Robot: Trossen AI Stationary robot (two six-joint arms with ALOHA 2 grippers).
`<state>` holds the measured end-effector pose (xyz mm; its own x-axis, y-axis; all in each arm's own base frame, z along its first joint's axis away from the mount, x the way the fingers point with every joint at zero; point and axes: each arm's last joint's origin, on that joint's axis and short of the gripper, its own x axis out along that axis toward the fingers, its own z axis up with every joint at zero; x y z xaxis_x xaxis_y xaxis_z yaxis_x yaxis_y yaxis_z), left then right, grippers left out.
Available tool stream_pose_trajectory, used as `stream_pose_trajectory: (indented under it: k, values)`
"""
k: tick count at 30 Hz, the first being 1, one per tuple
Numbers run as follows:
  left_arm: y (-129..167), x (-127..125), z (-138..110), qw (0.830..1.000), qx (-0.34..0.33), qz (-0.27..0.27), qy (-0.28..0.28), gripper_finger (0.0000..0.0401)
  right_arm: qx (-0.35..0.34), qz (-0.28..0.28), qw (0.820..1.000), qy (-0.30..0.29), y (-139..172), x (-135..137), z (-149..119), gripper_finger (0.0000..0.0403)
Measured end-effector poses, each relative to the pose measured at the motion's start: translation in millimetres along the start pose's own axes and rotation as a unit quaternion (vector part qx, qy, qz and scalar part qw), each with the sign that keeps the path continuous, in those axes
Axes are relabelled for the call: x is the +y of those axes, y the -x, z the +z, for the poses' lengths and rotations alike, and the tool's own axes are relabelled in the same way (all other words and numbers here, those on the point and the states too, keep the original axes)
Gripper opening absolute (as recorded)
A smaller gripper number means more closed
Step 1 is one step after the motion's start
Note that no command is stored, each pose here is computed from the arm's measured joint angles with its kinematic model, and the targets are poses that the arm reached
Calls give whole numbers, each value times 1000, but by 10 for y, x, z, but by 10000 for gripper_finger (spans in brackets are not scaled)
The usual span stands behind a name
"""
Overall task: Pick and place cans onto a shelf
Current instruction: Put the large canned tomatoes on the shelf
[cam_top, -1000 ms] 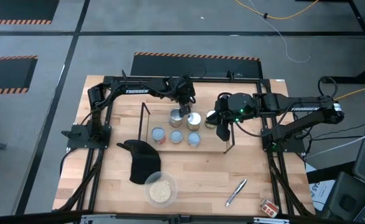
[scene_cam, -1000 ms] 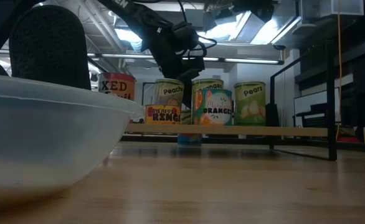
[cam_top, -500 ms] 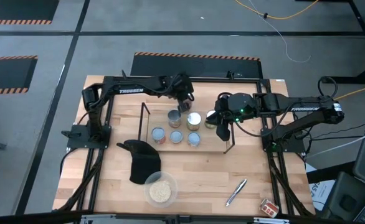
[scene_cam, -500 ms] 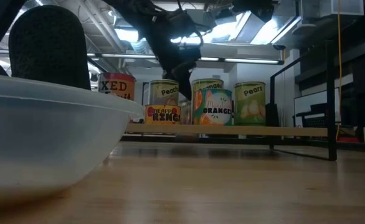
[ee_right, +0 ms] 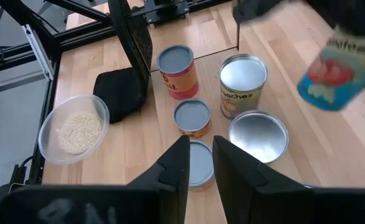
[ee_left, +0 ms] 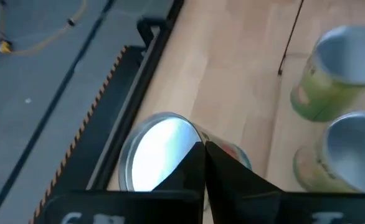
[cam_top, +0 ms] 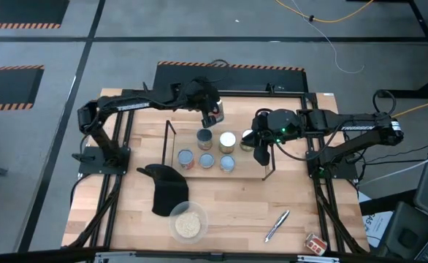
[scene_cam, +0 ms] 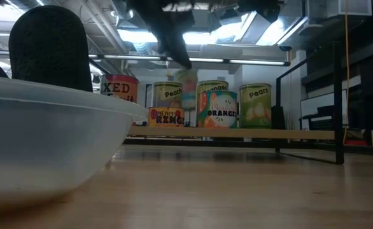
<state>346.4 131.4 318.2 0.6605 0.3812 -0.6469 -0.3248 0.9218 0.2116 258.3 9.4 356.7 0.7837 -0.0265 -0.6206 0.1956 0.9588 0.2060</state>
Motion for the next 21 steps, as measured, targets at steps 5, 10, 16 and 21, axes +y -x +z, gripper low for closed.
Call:
stream_pose_trajectory:
  k: [5, 10, 16, 21]
  values:
    - [346, -38, 35, 1000, -6, 17, -7, 0, 0, 0, 1000, 0, 0, 0, 0, 74]
    - [651, -105, -5, 1000, 12, 23, -11, 0, 1, 0, 1000, 0, 0, 0, -3, 74]
    - [803, -242, -117, 998, 64, 21, -10, 0, 1, 0, 1000, 0, 0, 0, -3, 74]
    - [846, -389, -199, 994, 108, 32, -13, 0, 1, 0, 1000, -2, 0, 0, -3, 74]
